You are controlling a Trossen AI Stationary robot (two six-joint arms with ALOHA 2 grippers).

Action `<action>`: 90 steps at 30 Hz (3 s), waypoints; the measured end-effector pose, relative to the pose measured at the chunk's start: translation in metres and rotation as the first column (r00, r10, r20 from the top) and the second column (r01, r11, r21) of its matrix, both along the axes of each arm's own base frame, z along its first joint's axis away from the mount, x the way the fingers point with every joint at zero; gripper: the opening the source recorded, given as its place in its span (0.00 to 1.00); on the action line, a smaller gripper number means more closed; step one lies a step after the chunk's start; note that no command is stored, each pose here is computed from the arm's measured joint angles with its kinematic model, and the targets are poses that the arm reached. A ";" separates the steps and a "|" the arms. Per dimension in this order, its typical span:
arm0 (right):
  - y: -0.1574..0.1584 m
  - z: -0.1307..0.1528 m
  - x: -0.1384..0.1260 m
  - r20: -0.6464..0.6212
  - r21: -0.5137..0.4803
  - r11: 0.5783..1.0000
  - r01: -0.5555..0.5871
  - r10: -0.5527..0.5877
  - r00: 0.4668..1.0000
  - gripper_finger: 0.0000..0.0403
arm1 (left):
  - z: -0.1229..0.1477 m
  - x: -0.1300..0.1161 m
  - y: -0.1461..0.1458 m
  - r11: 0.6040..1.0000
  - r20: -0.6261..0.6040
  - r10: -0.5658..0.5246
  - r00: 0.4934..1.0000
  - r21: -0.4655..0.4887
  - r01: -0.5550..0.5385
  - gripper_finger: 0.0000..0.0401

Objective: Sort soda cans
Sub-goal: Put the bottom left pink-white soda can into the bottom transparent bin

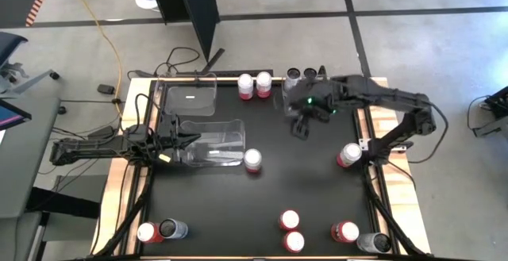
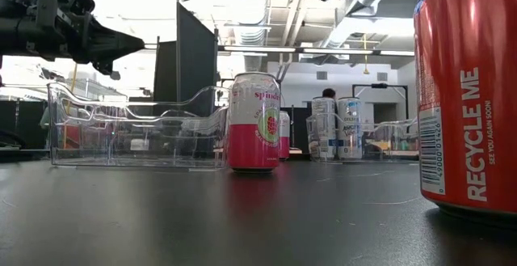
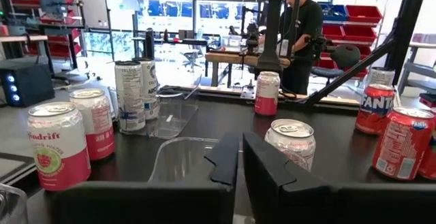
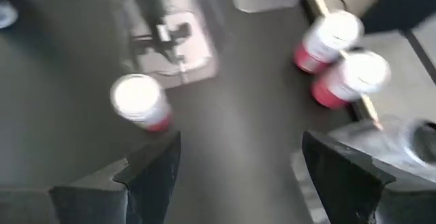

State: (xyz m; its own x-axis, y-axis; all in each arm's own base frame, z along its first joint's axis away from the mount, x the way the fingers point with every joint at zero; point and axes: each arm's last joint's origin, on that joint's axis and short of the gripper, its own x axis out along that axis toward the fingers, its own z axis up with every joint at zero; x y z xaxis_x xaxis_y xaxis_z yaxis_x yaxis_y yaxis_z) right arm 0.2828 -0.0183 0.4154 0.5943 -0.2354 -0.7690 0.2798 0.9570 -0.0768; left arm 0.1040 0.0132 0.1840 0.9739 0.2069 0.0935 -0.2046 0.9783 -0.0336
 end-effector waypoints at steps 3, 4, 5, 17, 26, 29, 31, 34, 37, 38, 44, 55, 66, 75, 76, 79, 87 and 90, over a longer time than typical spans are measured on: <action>0.017 -0.007 0.015 0.028 -0.003 0.998 -0.062 0.062 0.998 0.81 | 0.000 0.000 0.001 1.000 0.004 0.021 1.000 -0.018 -0.020 0.13; 0.022 -0.012 0.020 0.017 -0.004 0.997 -0.079 0.079 0.997 0.81 | 0.000 0.000 0.001 1.000 0.005 0.021 1.000 -0.022 -0.021 0.15; 0.026 -0.019 0.025 -0.011 -0.003 0.996 -0.092 0.092 0.996 0.81 | 0.000 0.000 0.001 0.999 0.006 0.021 1.000 -0.025 -0.021 0.16; 0.052 -0.106 0.100 -0.206 0.052 0.981 -0.187 0.194 0.959 0.85 | 0.000 0.000 0.001 0.999 0.005 0.023 1.000 -0.028 -0.023 0.23; 0.047 -0.127 0.122 -0.175 0.114 0.971 -0.211 0.229 0.958 0.87 | 0.000 0.000 0.001 0.999 0.003 0.023 1.000 -0.025 -0.023 0.23; 0.045 -0.132 0.124 -0.182 0.138 0.967 -0.212 0.235 0.955 0.89 | 0.000 0.000 0.001 0.999 0.004 0.024 1.000 -0.025 -0.024 0.23; 0.045 -0.138 0.129 -0.176 0.147 0.965 -0.217 0.242 0.954 0.89 | 0.000 0.000 0.001 0.999 0.003 0.024 1.000 -0.025 -0.024 0.23; 0.047 -0.148 0.133 -0.196 0.160 0.962 -0.221 0.250 0.948 0.90 | 0.000 0.000 0.001 0.999 0.003 0.024 1.000 -0.025 -0.024 0.23; 0.047 -0.153 0.136 -0.203 0.163 0.961 -0.222 0.253 0.946 0.90 | 0.000 0.000 0.001 0.999 0.003 0.024 1.000 -0.025 -0.024 0.23; 0.047 -0.153 0.136 -0.207 0.165 0.961 -0.221 0.253 0.945 0.90 | 0.000 0.000 0.001 0.999 0.002 0.024 1.000 -0.025 -0.024 0.23; 0.044 -0.169 0.146 -0.216 0.169 0.964 -0.206 0.240 0.946 0.90 | 0.000 0.000 0.001 0.999 0.002 0.024 1.000 -0.025 -0.024 0.23; 0.043 -0.197 0.154 -0.282 0.201 0.960 -0.194 0.246 0.927 0.82 | 0.000 0.000 0.001 0.999 0.000 0.024 1.000 -0.025 -0.024 0.23; 0.047 -0.186 0.146 -0.349 0.214 0.959 -0.187 0.254 0.902 0.72 | -0.001 0.000 0.001 0.999 -0.003 0.024 1.000 -0.025 -0.024 0.23; 0.056 -0.132 0.149 -0.288 0.198 0.951 -0.238 0.288 0.913 0.72 | -0.001 0.000 0.001 0.999 -0.003 0.024 1.000 -0.025 -0.024 0.23; 0.056 -0.124 0.149 -0.271 0.194 0.950 -0.243 0.290 0.918 0.72 | -0.001 0.000 0.001 0.999 -0.003 0.024 1.000 -0.025 -0.024 0.23; 0.055 -0.102 0.147 -0.239 0.175 0.949 -0.263 0.300 0.923 0.72 | -0.001 0.000 0.001 0.999 -0.003 0.024 1.000 -0.025 -0.024 0.23; 0.050 -0.050 0.148 -0.054 0.080 0.935 -0.347 0.351 0.935 0.72 | -0.001 0.000 0.001 0.999 0.000 0.024 1.000 -0.025 -0.024 0.23; 0.041 -0.046 0.151 -0.030 0.048 0.938 -0.343 0.344 0.938 0.72 | 0.000 0.000 0.001 0.999 0.002 0.024 1.000 -0.025 -0.024 0.23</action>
